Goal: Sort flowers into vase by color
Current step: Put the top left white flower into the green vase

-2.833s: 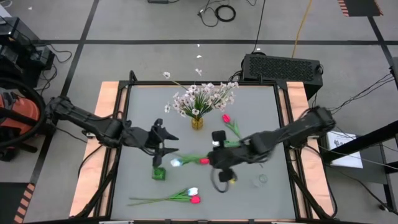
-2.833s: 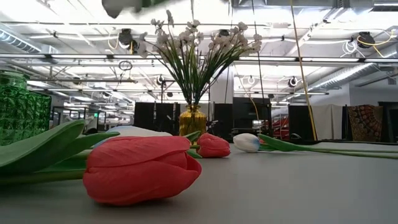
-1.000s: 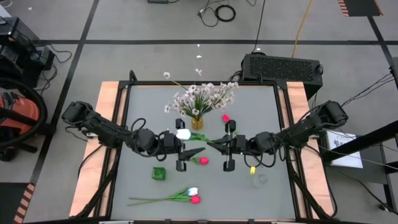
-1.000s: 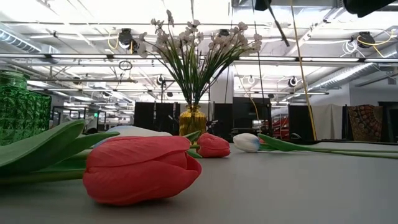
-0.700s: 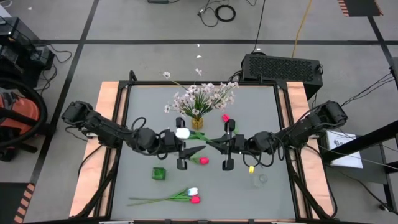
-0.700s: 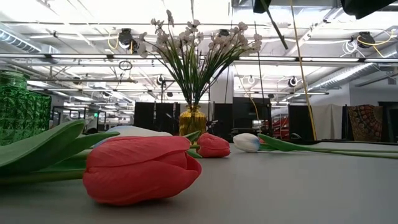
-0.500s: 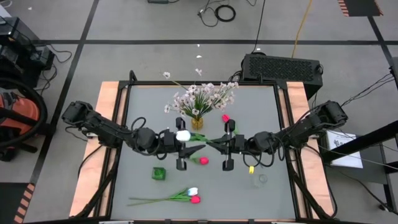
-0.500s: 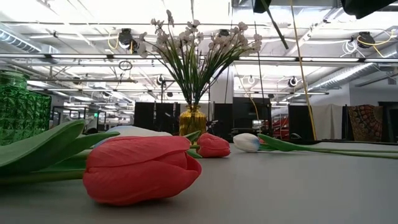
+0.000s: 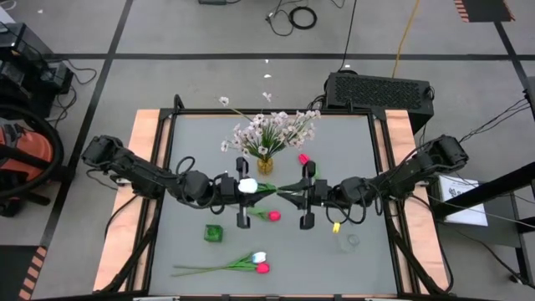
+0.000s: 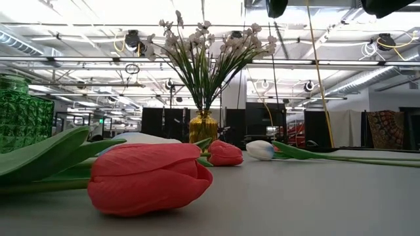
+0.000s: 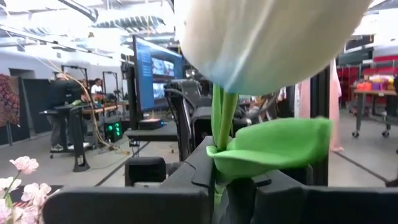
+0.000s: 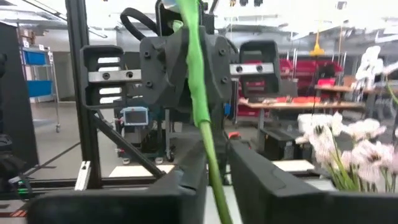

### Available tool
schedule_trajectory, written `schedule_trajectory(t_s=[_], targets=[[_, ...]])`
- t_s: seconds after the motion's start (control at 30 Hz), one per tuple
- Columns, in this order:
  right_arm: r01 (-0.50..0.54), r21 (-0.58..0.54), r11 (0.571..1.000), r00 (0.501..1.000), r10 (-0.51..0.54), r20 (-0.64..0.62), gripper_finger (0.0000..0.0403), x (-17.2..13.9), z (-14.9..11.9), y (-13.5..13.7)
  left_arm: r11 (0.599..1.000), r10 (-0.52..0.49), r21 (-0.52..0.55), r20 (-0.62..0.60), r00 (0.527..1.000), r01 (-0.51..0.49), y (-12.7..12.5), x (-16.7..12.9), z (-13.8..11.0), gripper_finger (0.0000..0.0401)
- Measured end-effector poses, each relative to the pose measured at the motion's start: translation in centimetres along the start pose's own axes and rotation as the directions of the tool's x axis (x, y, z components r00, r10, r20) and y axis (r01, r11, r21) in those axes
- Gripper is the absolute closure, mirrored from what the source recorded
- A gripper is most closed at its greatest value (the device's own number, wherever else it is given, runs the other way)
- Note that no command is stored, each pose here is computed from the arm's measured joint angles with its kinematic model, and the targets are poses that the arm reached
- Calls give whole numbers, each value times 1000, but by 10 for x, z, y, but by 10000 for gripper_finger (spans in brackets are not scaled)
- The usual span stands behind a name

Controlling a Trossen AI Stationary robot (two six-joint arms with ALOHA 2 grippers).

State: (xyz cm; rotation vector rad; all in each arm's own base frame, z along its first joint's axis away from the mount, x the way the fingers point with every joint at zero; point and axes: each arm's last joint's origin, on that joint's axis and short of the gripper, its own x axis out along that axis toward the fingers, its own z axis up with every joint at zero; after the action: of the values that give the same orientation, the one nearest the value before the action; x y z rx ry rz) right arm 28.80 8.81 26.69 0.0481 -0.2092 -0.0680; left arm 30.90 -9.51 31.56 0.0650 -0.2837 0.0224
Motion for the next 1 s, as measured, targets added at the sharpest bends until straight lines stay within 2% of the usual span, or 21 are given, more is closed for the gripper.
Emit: schedule_trajectory(t_s=[0.2,0.37,0.6,0.77,1.0], targets=[[-2,65,998,993,10,-116,272,-16,20,-8,999,-25,-23,-56,998,24,2,-17,24,386],[-37,62,997,985,47,-166,241,-37,42,-13,998,-57,-33,-102,993,54,2,-35,43,382],[-93,94,991,977,110,-184,234,-60,61,-13,992,-122,-67,-188,975,111,-3,-60,59,380],[-111,101,989,971,129,-203,234,-68,65,-12,984,-158,-113,-224,962,136,-4,-74,66,379],[-108,91,990,965,126,-230,234,-72,65,-14,986,-155,-105,-244,957,132,-6,-82,70,379]])
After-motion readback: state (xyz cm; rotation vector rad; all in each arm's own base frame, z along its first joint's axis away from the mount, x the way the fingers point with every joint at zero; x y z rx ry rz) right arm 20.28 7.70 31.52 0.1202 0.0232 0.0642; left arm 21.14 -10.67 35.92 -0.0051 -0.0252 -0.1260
